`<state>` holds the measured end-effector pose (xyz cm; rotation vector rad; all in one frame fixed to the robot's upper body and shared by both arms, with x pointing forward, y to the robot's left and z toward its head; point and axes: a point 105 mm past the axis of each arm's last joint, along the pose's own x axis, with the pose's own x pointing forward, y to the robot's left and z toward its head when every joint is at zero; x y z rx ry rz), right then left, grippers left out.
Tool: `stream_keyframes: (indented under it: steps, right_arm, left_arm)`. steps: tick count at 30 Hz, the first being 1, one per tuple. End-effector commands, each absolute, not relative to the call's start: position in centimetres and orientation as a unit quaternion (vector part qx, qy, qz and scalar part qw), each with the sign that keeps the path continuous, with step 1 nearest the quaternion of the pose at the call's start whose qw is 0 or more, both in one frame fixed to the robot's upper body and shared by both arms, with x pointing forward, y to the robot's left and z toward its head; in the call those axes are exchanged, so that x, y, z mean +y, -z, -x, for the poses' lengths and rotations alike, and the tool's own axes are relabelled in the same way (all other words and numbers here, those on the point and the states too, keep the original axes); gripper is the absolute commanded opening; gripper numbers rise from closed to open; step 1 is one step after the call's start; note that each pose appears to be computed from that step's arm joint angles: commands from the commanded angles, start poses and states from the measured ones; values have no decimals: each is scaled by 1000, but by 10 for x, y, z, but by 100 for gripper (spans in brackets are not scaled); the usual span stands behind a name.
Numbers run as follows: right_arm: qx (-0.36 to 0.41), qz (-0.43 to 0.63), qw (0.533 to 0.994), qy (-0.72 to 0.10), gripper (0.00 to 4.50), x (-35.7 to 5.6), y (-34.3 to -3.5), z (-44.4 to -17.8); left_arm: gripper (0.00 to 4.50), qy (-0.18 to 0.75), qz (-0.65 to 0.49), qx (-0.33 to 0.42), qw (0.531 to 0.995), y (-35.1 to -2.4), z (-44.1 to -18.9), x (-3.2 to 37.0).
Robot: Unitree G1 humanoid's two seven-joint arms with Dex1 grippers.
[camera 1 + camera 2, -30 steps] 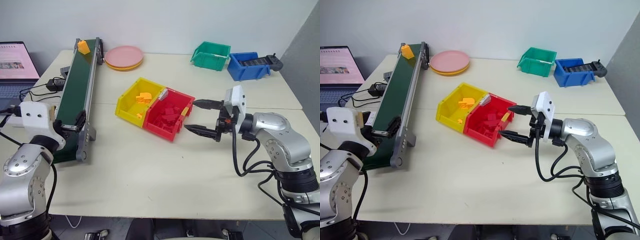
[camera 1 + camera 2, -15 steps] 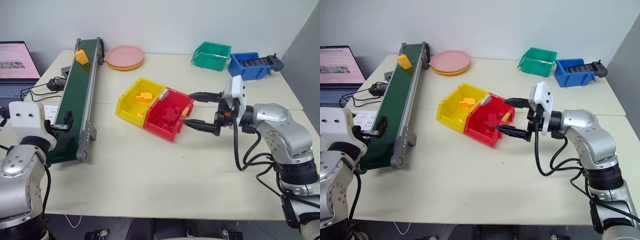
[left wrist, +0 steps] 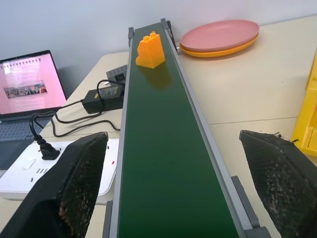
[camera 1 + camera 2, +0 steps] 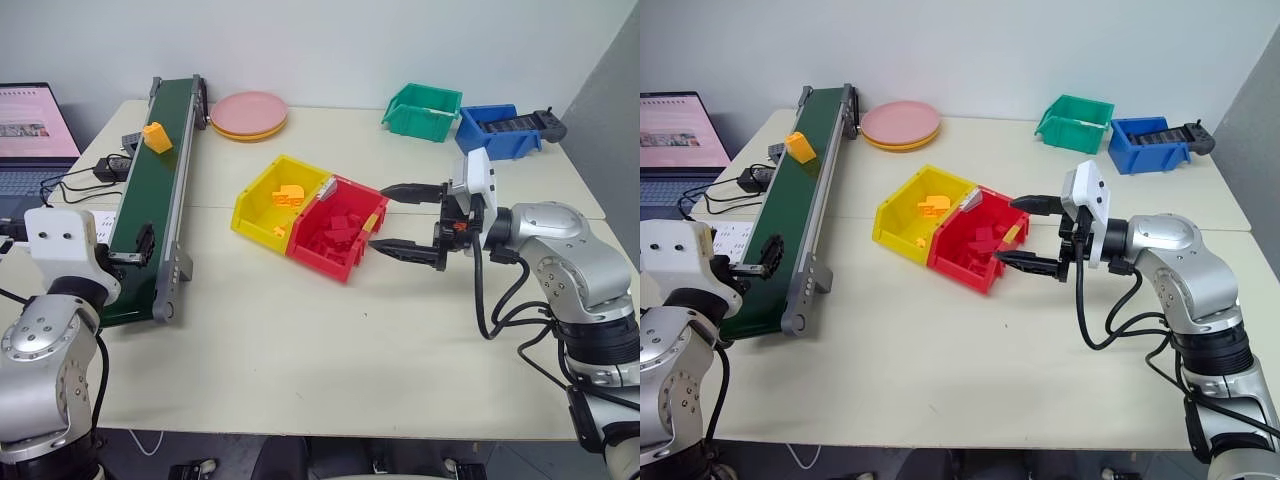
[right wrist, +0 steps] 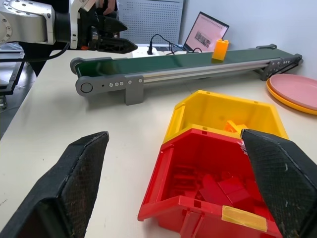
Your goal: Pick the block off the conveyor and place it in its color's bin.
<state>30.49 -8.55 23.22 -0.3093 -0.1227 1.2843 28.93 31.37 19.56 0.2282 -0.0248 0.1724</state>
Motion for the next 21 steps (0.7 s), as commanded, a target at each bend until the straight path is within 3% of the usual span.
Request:
stream_keyframes:
  steps: [1, 21]
  right_arm:
    - [-88, 154, 785, -594, 450, -85, -249, -299]
    - [-109, 142, 759, -627, 450, -79, -257, -280]
  left_arm:
    - [445, -77, -121, -29, 989, -205, -292, 309]
    - [445, -82, -99, 9, 992, -190, -312, 308]
